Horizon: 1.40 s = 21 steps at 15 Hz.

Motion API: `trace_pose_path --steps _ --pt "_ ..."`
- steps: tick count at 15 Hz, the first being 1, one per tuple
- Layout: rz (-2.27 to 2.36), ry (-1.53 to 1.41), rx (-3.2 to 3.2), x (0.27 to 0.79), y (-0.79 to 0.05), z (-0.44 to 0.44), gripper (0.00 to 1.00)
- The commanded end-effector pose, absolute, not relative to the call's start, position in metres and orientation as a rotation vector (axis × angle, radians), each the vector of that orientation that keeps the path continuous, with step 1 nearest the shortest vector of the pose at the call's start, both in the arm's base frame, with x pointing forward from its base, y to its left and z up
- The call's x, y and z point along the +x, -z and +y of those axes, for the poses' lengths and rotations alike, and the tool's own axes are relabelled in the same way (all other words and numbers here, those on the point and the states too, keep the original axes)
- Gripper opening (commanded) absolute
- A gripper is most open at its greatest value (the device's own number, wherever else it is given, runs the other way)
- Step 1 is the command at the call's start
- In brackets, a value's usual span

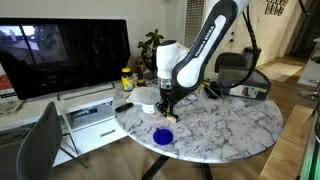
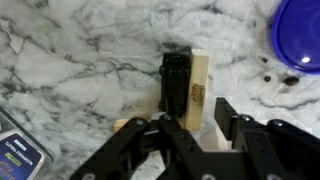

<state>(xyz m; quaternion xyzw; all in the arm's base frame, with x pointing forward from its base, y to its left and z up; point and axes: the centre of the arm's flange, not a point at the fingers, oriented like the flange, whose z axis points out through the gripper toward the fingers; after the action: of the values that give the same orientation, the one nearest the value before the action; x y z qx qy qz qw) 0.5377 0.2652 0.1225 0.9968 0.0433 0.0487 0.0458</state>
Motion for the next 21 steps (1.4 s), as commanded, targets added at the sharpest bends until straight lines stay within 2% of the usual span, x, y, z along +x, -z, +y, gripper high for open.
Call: trace_pose_path --steps 1,2,4,7,8,9,10,11,21 --pt "0.16 -0.124 3.067 0.544 -0.112 0.266 0.42" --pt "0.16 -0.12 3.069 0.544 -0.11 0.266 0.38" --pt "0.165 -0.117 3.074 0.544 -0.109 0.267 0.42" --pt "0.176 -0.109 3.077 0.543 -0.108 0.268 0.33" --pt "0.18 -0.107 3.079 0.543 -0.108 0.268 0.21" --pt "0.182 -0.108 3.077 0.542 -0.108 0.269 0.19" --pt "0.183 -0.116 3.071 0.541 -0.109 0.269 0.12" --pt "0.182 -0.122 3.07 0.54 -0.111 0.27 0.02" --pt "0.02 -0.272 3.049 0.524 -0.183 0.26 0.04"
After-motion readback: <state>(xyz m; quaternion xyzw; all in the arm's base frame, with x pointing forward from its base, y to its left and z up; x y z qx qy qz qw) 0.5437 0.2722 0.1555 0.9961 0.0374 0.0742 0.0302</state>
